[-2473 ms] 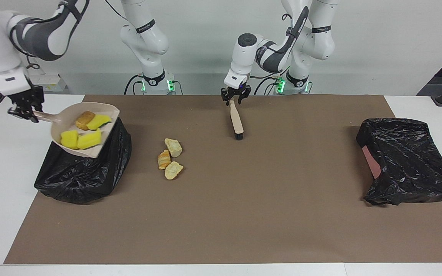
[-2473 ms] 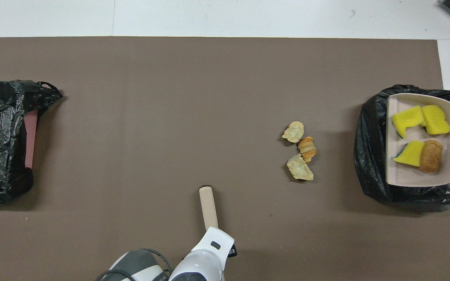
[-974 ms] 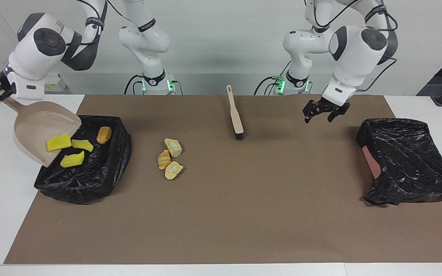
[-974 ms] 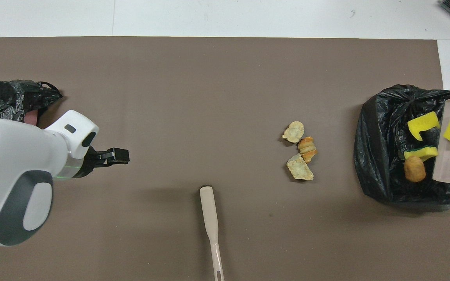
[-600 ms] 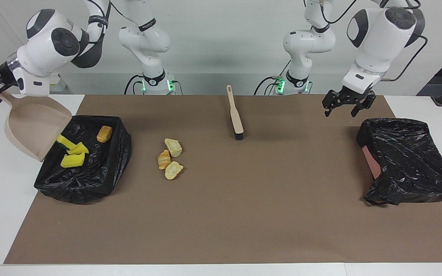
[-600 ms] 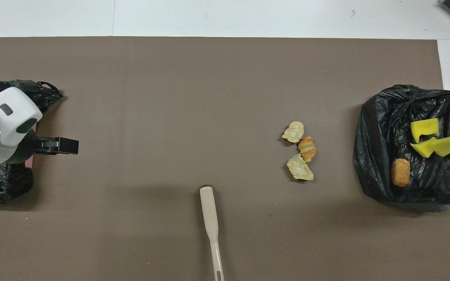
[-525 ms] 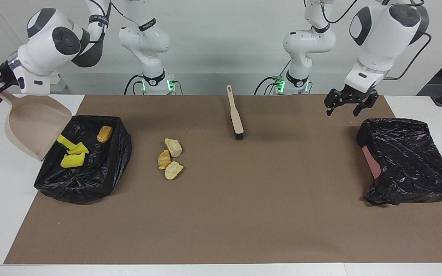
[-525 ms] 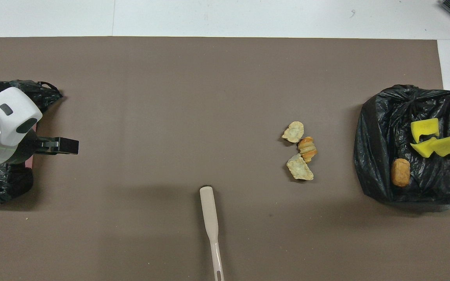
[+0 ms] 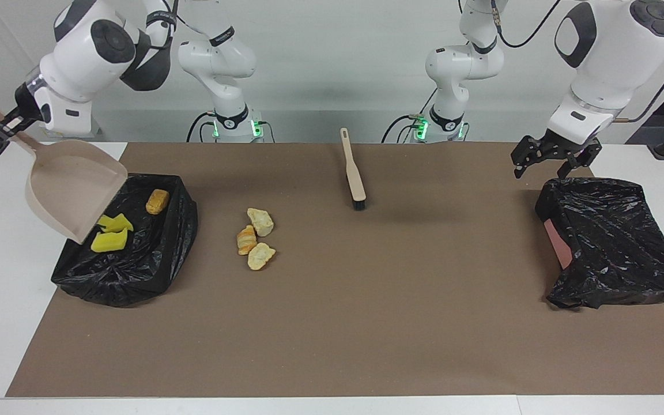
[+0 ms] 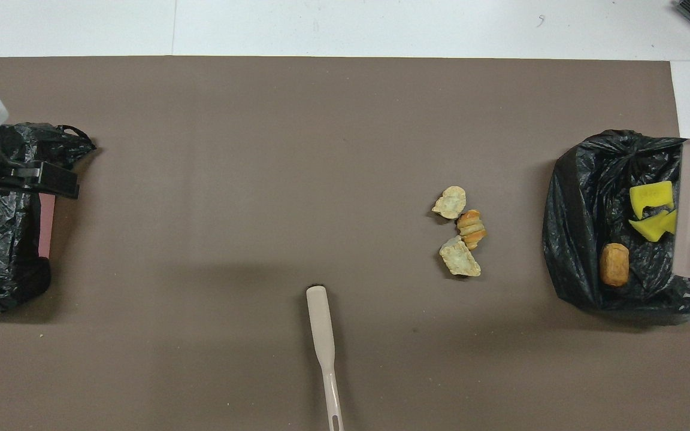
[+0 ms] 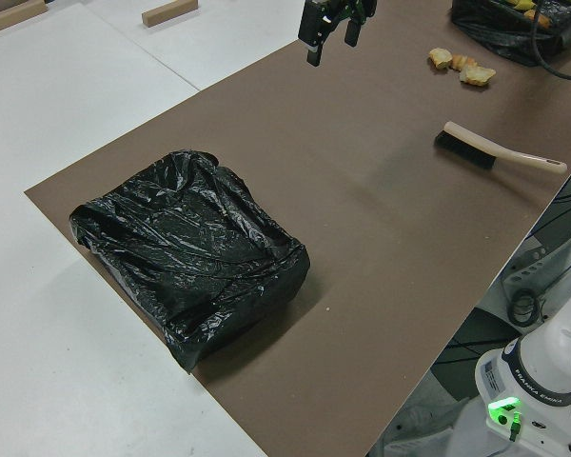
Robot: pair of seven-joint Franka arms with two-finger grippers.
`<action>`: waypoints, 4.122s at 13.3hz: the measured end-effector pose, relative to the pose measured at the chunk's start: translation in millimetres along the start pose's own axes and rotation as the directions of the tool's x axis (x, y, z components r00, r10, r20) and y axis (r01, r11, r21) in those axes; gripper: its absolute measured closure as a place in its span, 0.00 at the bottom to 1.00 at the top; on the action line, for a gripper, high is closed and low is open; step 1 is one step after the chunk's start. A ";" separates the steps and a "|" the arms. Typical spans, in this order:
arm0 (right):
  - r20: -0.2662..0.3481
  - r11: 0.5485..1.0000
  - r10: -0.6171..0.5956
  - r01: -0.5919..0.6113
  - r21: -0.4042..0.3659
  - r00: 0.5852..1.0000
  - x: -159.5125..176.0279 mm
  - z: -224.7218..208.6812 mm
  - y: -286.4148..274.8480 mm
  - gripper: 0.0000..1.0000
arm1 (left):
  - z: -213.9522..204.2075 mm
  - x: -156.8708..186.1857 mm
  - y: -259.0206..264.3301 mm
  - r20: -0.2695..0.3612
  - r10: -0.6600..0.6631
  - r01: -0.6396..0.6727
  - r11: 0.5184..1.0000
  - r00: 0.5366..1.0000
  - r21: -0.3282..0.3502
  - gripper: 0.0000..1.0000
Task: Sweep and dump trash in bin
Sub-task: 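Tip the dustpan into the black bag with the right gripper, then carry the empty dustpan back toward the bread pieces with the right gripper, then lower the dustpan onto the table and release it with the right gripper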
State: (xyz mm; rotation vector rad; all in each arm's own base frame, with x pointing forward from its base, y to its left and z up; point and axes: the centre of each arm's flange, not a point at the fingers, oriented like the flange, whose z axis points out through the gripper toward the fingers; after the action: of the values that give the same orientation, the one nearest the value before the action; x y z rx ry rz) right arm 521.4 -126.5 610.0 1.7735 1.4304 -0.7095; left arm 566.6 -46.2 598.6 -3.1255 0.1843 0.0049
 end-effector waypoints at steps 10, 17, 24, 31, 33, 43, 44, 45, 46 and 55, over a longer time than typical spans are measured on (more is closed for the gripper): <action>-0.416 0.906 0.417 -0.334 0.259 0.808 109.4 -100.8 -7.3 0.69 | -9.5 -4.7 0.9 -0.002 -0.002 0.002 1.000 1.000 -0.002 0.00; -0.338 0.616 0.780 -0.550 0.564 0.527 263.1 -240.2 -24.1 0.69 | -17.3 -14.2 2.2 0.012 -0.002 0.002 1.000 1.000 -0.003 0.00; 0.096 0.060 0.973 -0.632 0.772 0.210 387.8 -327.6 -39.7 0.69 | -16.2 -14.4 3.2 0.014 -0.002 0.002 1.000 1.000 -0.012 0.00; 0.240 -0.075 0.952 -0.616 0.784 0.190 478.4 -342.8 -37.6 0.69 | -16.1 -18.7 3.4 0.036 -0.002 0.003 1.000 0.999 -0.013 0.00; 0.222 -0.037 0.948 -0.616 0.787 0.226 495.9 -334.3 -38.5 0.69 | -17.1 -19.4 3.3 0.035 -0.002 0.003 1.000 0.999 -0.013 0.00; 0.052 0.172 0.929 -0.553 0.815 0.366 525.1 -308.9 -35.0 0.69 | -18.0 -20.0 3.4 0.034 -0.002 0.003 1.000 0.999 -0.012 0.00; 0.049 0.172 0.930 -0.550 0.817 0.363 530.2 -307.1 -36.2 0.69 | -18.6 -20.4 3.5 0.033 -0.003 0.003 1.000 0.999 -0.012 0.00; 0.047 0.172 0.931 -0.548 0.819 0.362 533.5 -305.6 -37.0 0.69 | -19.9 -21.1 3.5 0.031 -0.003 0.003 1.000 1.000 -0.012 0.00; 0.048 0.171 0.931 -0.548 0.818 0.362 535.8 -303.7 -37.9 0.69 | -21.4 -21.9 3.7 0.028 -0.003 0.003 1.000 1.000 -0.012 0.00; 0.031 0.173 0.937 -0.541 0.823 0.347 489.5 -326.5 -38.7 0.20 | -16.5 -11.4 14.2 -0.014 0.004 -0.005 0.998 1.000 -0.068 0.00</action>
State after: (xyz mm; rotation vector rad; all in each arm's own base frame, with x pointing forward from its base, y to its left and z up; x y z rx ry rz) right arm 585.0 421.5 402.0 3.1421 0.1107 -0.1643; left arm 553.7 -59.2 615.0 -3.1941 0.1955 -0.0101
